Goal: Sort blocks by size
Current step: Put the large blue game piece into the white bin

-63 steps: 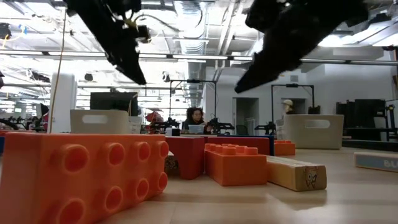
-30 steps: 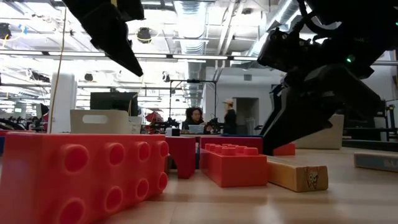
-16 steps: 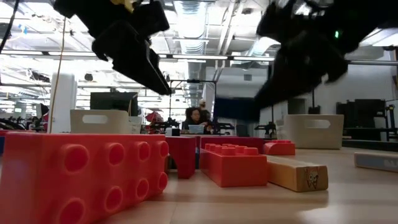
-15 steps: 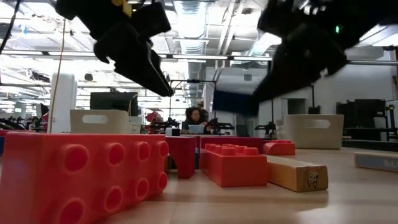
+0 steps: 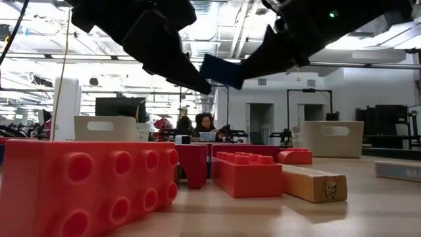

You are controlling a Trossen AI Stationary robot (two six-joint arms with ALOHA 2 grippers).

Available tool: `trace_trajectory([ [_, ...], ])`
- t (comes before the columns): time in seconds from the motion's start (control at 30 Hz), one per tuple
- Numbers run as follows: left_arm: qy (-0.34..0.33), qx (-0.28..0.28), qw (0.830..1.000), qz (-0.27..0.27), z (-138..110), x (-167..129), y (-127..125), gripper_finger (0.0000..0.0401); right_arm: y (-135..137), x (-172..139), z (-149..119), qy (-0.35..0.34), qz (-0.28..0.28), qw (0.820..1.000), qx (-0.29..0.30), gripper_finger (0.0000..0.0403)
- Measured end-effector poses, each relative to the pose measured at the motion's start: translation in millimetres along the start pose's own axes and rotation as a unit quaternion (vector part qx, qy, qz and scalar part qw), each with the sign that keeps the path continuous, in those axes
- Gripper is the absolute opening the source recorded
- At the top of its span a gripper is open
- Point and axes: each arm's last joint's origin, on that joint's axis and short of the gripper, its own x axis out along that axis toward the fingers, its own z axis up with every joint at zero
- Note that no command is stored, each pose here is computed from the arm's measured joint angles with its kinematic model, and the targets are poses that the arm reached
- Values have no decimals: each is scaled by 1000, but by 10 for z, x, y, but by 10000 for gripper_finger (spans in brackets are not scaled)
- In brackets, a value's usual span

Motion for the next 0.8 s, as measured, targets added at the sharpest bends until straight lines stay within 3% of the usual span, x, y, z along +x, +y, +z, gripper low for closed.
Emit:
trace_trajectory([
  [0.3, -42, -12, 999, 1, 84, -3, 6, 253, -47, 36, 41, -14, -6, 1000, 2, 122],
  [0.63, -44, -29, 999, 15, 88, 18, 94, 93, -43, 34, 49, -18, -7, 1000, -3, 140],
  [0.8, -42, -27, 999, 17, 91, 7, 101, 82, -41, 33, 38, -14, -5, 1000, -6, 179],
])
